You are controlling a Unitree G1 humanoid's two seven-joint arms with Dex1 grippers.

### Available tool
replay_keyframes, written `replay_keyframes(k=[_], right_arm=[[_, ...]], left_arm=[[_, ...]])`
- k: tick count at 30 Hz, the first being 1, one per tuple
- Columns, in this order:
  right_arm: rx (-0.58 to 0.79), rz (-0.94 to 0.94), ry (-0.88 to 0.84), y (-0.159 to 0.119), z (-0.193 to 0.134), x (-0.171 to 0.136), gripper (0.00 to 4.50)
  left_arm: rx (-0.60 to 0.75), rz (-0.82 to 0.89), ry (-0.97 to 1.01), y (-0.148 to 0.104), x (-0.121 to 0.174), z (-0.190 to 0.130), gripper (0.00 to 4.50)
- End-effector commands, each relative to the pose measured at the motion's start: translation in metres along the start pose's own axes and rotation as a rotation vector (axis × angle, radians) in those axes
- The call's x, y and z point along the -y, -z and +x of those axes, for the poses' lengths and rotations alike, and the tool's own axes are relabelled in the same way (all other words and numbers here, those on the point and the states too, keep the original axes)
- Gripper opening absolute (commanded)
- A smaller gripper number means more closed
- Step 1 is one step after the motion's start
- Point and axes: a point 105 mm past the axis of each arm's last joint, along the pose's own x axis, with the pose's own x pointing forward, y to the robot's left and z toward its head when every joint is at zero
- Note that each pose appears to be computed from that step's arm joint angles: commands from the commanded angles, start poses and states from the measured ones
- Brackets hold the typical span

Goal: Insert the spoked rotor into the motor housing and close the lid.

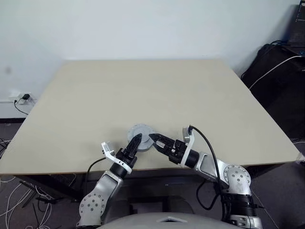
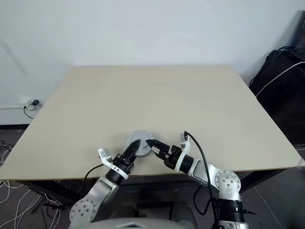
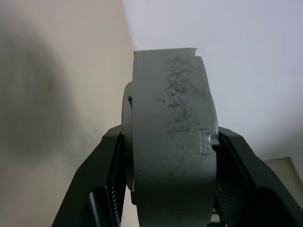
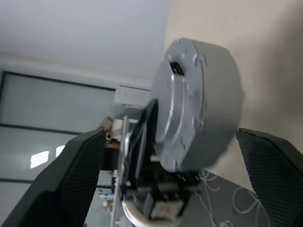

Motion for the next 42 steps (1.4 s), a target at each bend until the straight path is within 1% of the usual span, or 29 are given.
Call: replay_keyframes(k=[1, 3, 8, 11, 14, 15, 18, 21, 26, 30, 35, 39, 41, 42], right_arm=[[-0.022, -0.150, 0.015, 0.000, -0.003, -0.011, 4.50], [-0.038, -0.244, 0.053, 0.002, -0.005, -0.009, 4.50], [-0.015, -0.519, 0.138, -0.001, -0.006, -0.003, 4.50], [0.030, -0.656, 0.159, -0.006, -0.005, -0.002, 4.50], [0.080, -0.873, 0.242, -0.015, -0.007, 0.006, 4.50], [0.088, -0.926, 0.262, -0.016, -0.007, 0.009, 4.50], [0.167, -1.058, 0.329, -0.027, -0.009, 0.018, 4.50], [0.162, -1.150, 0.377, -0.029, -0.010, 0.032, 4.50], [0.179, -1.172, 0.409, -0.025, -0.013, 0.042, 4.50], [0.193, -1.149, 0.426, -0.024, -0.015, 0.045, 4.50], [0.197, -1.142, 0.438, -0.024, -0.016, 0.046, 4.50], [0.195, -1.142, 0.438, -0.023, -0.015, 0.047, 4.50], [0.195, -1.140, 0.437, -0.023, -0.015, 0.047, 4.50], [0.194, -1.140, 0.437, -0.023, -0.014, 0.047, 4.50]], left_arm=[[0.097, 0.013, 0.056, -0.016, 0.018, 0.018, 2.14], [0.123, 0.093, 0.000, -0.026, 0.012, 0.024, 2.14], [0.184, 0.172, -0.025, -0.055, 0.011, 0.040, 2.14], [0.209, 0.189, -0.053, -0.069, 0.007, 0.049, 2.14], [0.238, 0.193, -0.092, -0.086, 0.001, 0.065, 2.14], [0.244, 0.192, -0.099, -0.089, 0.000, 0.069, 2.14], [0.263, 0.172, -0.121, -0.097, -0.002, 0.084, 2.14], [0.271, 0.171, -0.152, -0.102, -0.004, 0.100, 2.14], [0.286, 0.151, -0.206, -0.107, -0.010, 0.119, 2.14], [0.282, 0.156, -0.264, -0.106, -0.019, 0.127, 2.14], [0.266, 0.156, -0.365, -0.105, -0.034, 0.129, 2.14], [0.258, 0.154, -0.407, -0.104, -0.041, 0.126, 2.14], [0.246, 0.155, -0.427, -0.103, -0.046, 0.123, 2.85], [0.239, 0.157, -0.434, -0.102, -0.047, 0.122, 3.05]])
